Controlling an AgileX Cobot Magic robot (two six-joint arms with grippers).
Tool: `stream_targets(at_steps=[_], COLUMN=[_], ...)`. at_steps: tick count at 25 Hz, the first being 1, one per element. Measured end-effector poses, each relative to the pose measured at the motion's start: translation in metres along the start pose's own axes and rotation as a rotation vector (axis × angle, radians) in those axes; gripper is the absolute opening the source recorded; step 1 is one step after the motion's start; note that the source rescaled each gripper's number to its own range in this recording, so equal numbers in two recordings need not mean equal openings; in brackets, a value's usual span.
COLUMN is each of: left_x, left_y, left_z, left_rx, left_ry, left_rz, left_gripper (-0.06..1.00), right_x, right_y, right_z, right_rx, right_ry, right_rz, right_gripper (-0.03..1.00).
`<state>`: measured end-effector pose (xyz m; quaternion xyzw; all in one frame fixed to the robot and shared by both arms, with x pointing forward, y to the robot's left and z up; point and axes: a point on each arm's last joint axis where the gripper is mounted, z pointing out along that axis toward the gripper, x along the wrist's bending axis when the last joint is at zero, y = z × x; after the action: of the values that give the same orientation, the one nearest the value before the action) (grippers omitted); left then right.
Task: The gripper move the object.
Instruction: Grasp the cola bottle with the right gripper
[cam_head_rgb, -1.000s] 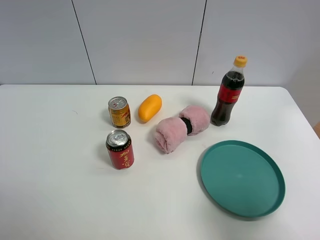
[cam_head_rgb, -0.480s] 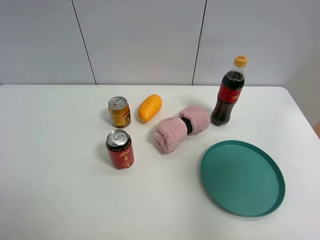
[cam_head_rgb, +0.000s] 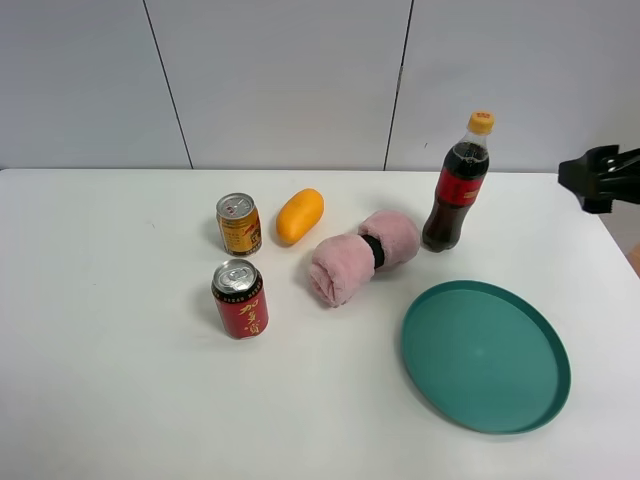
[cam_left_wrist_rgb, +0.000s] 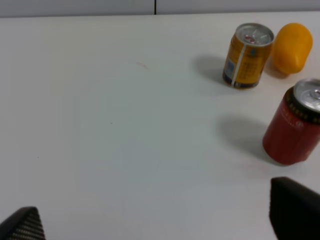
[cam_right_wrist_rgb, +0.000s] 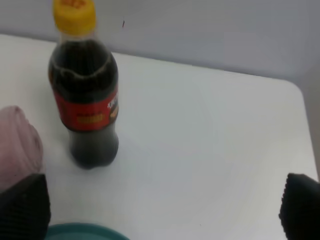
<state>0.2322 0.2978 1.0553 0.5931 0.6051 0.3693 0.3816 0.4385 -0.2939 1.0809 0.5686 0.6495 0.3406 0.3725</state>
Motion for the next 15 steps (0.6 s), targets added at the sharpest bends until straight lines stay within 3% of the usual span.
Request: stream_targets(at_steps=[6,15], left_x=[0.0,0.0], left_y=[0.0,0.0], left_z=[0.0,0.0], left_rx=[0.0,0.0], left_ry=[0.0,0.0], left_rz=[0.0,0.0], left_gripper=[1.0,1.0], right_x=[0.003,0.009], right_y=[-0.028,-0.081], right_z=[0.033,0.033], right_rx=[-0.069,-0.245], right_ry=[-0.007,-0.033], right_rz=[-0.044,-0.026], right_gripper=[1.0,1.0])
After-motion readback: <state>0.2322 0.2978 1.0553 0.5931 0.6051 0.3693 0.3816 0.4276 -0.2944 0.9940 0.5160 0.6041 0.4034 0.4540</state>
